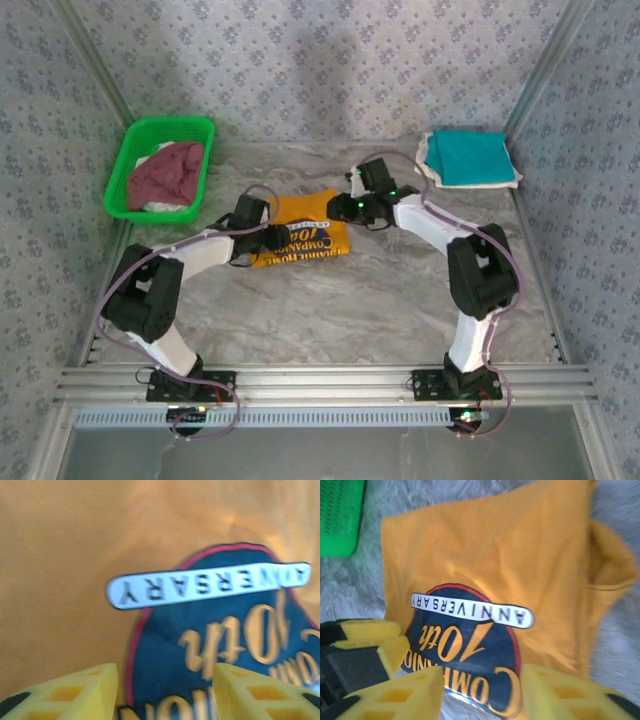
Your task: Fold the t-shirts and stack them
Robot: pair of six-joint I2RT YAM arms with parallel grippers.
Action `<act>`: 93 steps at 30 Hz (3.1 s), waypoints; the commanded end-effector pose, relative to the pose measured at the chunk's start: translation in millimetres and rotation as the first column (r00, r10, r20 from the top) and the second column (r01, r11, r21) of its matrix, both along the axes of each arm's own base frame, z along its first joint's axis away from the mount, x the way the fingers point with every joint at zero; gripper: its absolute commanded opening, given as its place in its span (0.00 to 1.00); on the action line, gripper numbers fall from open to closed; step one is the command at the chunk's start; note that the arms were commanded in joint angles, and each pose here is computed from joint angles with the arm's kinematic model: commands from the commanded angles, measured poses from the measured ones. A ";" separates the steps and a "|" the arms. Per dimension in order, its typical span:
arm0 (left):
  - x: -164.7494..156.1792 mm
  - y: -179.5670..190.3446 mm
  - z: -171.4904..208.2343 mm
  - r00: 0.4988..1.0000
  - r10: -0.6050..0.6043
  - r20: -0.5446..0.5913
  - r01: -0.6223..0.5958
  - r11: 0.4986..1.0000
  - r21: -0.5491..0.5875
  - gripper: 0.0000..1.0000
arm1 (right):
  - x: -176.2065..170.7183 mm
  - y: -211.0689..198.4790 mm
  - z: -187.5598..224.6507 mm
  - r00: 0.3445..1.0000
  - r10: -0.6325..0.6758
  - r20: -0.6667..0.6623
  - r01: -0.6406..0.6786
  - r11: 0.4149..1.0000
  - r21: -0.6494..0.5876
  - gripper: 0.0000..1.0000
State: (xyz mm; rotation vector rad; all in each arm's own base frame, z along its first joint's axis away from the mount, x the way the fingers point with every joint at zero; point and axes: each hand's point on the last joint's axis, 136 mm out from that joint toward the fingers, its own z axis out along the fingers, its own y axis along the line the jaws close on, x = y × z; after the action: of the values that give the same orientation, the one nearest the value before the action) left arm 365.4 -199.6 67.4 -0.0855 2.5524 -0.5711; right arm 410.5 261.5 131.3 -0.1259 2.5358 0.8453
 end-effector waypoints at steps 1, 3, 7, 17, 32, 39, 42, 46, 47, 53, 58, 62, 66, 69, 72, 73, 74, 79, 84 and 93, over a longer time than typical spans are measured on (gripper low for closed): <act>-0.1 -0.5 -0.5 1.000 0.006 -0.024 -0.006 1.000 0.026 0.52 | 0.7 -30.3 -22.3 0.995 -0.064 -0.075 0.061 0.997 -0.038 0.54; 2.3 -1.1 -9.5 0.999 0.004 -0.035 -0.003 0.999 0.037 0.52 | 1.6 -32.6 -32.9 0.993 -0.047 -0.104 0.044 0.999 -0.028 0.55; 3.5 -0.3 -32.8 0.997 0.003 -0.071 0.002 0.998 0.067 0.51 | 3.8 -27.6 -47.5 0.992 -0.006 -0.124 0.003 1.000 -0.023 0.60; -1.5 -4.7 -66.5 0.991 -0.030 -0.127 0.040 0.996 0.078 0.50 | 0.0 1.3 -84.0 0.977 0.091 -0.193 -0.089 0.996 0.019 0.65; 1.4 -1.9 -58.4 0.996 -0.028 -0.088 0.036 0.995 0.089 0.50 | 8.7 34.3 -112.3 0.971 0.059 -0.231 -0.060 0.998 0.006 0.26; 12.5 14.8 -12.7 0.997 0.051 0.056 -0.057 0.993 0.104 0.62 | 21.1 3.8 -101.0 0.980 -0.012 -0.198 0.006 1.000 -0.028 0.01; 13.8 22.6 18.6 0.984 0.094 0.152 -0.106 0.991 0.076 0.64 | 26.8 -11.6 -91.8 0.986 -0.005 -0.165 -0.007 0.997 -0.075 0.00; 7.7 26.5 59.7 0.955 0.099 0.278 -0.107 0.994 0.012 0.70 | 36.6 -39.6 -76.7 0.991 -0.004 -0.136 -0.012 0.993 -0.118 0.00; 5.5 23.2 68.2 0.951 0.071 0.302 -0.076 0.997 0.004 0.72 | 41.9 -49.1 -70.6 0.993 -0.001 -0.115 -0.014 0.991 -0.132 0.00; -3.5 8.7 100.3 0.916 -0.055 0.397 0.064 0.998 -0.008 0.78 | 70.2 -98.6 -28.8 0.999 0.026 -0.036 -0.036 0.950 -0.310 0.00; -6.1 0.1 109.5 0.899 -0.096 0.427 0.118 0.993 -0.025 0.80 | 108.0 -150.6 24.9 0.994 -0.006 0.109 0.054 0.895 -0.443 0.00; -8.1 0.6 108.5 0.897 -0.106 0.430 0.124 0.992 -0.015 0.80 | 133.9 -182.0 55.7 0.980 -0.011 0.197 0.100 0.889 -0.448 0.00; -11.7 5.7 105.1 0.900 -0.103 0.422 0.113 0.994 0.002 0.81 | 153.1 -211.8 70.5 0.974 -0.002 0.227 0.115 0.869 -0.482 0.00; -14.1 9.4 104.3 0.899 -0.100 0.426 0.104 0.994 0.013 0.81 | 168.8 -234.8 76.9 0.968 0.026 0.251 0.116 0.839 -0.532 0.00; -14.9 13.0 104.4 0.900 -0.100 0.425 0.096 0.995 0.030 0.82 | 183.3 -260.5 89.7 0.952 0.025 0.306 0.163 0.804 -0.573 0.00; -15.0 13.6 104.6 0.899 -0.102 0.427 0.096 0.995 0.035 0.83 | 187.7 -266.5 94.0 0.943 0.031 0.330 0.173 0.805 -0.568 0.00; -15.1 14.2 104.3 0.898 -0.104 0.428 0.096 0.995 0.041 0.82 | 192.5 -273.2 98.7 0.933 0.035 0.357 0.185 0.805 -0.564 0.00; -13.8 14.9 103.5 0.900 -0.113 0.421 0.097 0.994 0.059 0.82 | 208.9 -310.5 115.1 0.892 0.056 0.449 0.251 0.764 -0.594 0.00; -12.9 16.7 102.6 0.901 -0.118 0.417 0.095 0.993 0.076 0.82 | 223.1 -336.8 137.8 0.836 0.067 0.544 0.305 0.768 -0.563 0.00; -13.2 17.8 110.3 0.901 -0.120 0.416 0.096 0.992 0.080 0.82 | 234.0 -380.4 121.9 0.827 0.083 0.555 0.335 0.721 -0.607 0.00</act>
State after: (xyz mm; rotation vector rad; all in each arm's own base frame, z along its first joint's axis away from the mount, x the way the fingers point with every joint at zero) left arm 348.6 -182.6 155.5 0.1731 2.1997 -0.5050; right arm 633.8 -102.5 238.6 -0.3586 2.1927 -0.1967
